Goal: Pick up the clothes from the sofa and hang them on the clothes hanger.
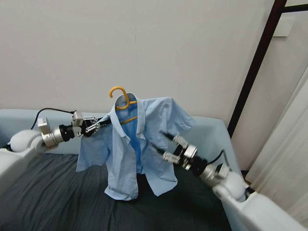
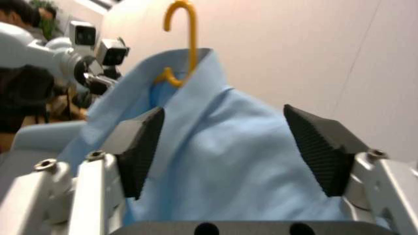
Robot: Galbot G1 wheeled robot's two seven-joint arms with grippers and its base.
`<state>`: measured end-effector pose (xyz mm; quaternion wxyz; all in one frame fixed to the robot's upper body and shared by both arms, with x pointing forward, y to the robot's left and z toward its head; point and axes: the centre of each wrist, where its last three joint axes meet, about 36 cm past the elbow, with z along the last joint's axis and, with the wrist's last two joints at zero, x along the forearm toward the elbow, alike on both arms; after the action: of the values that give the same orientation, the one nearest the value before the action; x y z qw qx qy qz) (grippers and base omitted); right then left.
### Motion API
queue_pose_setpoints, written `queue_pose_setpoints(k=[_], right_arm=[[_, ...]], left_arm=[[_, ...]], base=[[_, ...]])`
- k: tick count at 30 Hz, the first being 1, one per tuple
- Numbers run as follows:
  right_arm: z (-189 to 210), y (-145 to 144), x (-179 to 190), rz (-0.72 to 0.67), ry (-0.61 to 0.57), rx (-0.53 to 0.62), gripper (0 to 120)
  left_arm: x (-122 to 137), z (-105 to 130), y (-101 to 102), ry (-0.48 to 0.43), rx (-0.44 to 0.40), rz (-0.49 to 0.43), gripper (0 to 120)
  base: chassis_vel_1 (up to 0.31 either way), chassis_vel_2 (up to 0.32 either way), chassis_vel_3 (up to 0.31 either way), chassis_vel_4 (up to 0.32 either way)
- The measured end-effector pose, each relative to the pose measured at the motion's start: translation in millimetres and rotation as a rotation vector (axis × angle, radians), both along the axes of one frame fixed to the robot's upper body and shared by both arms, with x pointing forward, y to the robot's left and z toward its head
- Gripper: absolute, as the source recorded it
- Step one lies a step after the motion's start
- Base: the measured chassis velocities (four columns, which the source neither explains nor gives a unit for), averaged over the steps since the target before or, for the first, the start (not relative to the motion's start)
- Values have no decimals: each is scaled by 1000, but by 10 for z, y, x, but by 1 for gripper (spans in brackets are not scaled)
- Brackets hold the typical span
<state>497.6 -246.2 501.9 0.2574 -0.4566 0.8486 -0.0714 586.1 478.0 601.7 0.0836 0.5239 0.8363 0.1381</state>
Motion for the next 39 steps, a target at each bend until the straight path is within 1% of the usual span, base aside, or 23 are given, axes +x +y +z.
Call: queue_pose_setpoints(k=[2,3,4,5,6,7,8,10,11,12,13,15,16,18,20,21,25,30,31,33,35,38,39], right_arm=[[333,-299,56,-20,54,-37,84],[333,-299,56,-20,54,-37,84],[489,-472,86,-4,92,-63,88],[618,-701,133,33,132,-95,94],[618,-701,133,33,132,-95,94],[689,-856,152,65,167,-135,98],[706,-939,153,85,200,-172,99],[706,-984,150,87,235,-225,100],[697,-1016,154,90,258,-260,100],[697,-1016,154,90,258,-260,100],[683,-1050,162,99,277,-292,100],[682,-1161,154,114,322,-368,100],[682,-1161,154,114,322,-368,100],[706,-1287,127,121,369,-422,100],[729,-1352,112,111,418,-456,100],[729,-1352,112,111,418,-456,100],[702,-1364,67,31,492,-476,100],[669,-1369,85,12,514,-490,100],[590,-1386,150,-2,529,-519,100],[554,-1392,183,1,531,-529,100],[474,-1391,239,6,541,-540,95],[434,-1398,294,26,547,-546,83],[434,-1398,294,26,547,-546,83]], left_arm=[[149,150,50,25,68,-84,8],[149,150,50,25,68,-84,8],[235,216,59,45,121,-132,8],[347,280,42,68,193,-196,8],[347,280,42,68,193,-196,8],[449,308,-34,84,239,-252,8],[536,303,-135,96,275,-301,8],[606,276,-245,102,299,-338,8],[640,262,-298,105,304,-354,8],[640,262,-298,105,304,-354,8],[672,252,-349,105,306,-366,8],[807,217,-544,104,309,-402,8],[807,217,-544,104,309,-402,8],[949,163,-740,102,311,-432,8],[1037,123,-870,101,323,-454,8],[1037,123,-870,101,323,-454,8],[1142,28,-1050,96,336,-482,8],[1168,-11,-1100,95,333,-489,8],[1194,-54,-1153,96,329,-495,8],[1207,-75,-1180,98,326,-498,8],[1231,-116,-1247,103,322,-507,8],[1264,-138,-1348,105,320,-521,8],[1264,-138,-1348,105,320,-521,8]], base=[[0,0,0,0],[0,0,0,0],[0,0,0,0],[0,0,0,0],[0,0,0,0],[0,0,0,0],[0,0,0,0],[0,0,0,0],[0,0,0,0],[0,0,0,0],[0,0,0,0],[0,0,0,0],[0,0,0,0],[0,0,0,0],[0,0,0,0],[0,0,0,0],[0,0,0,0],[0,0,0,0],[0,0,0,0],[0,0,0,0],[0,0,0,0],[0,0,0,0],[0,0,0,0]])
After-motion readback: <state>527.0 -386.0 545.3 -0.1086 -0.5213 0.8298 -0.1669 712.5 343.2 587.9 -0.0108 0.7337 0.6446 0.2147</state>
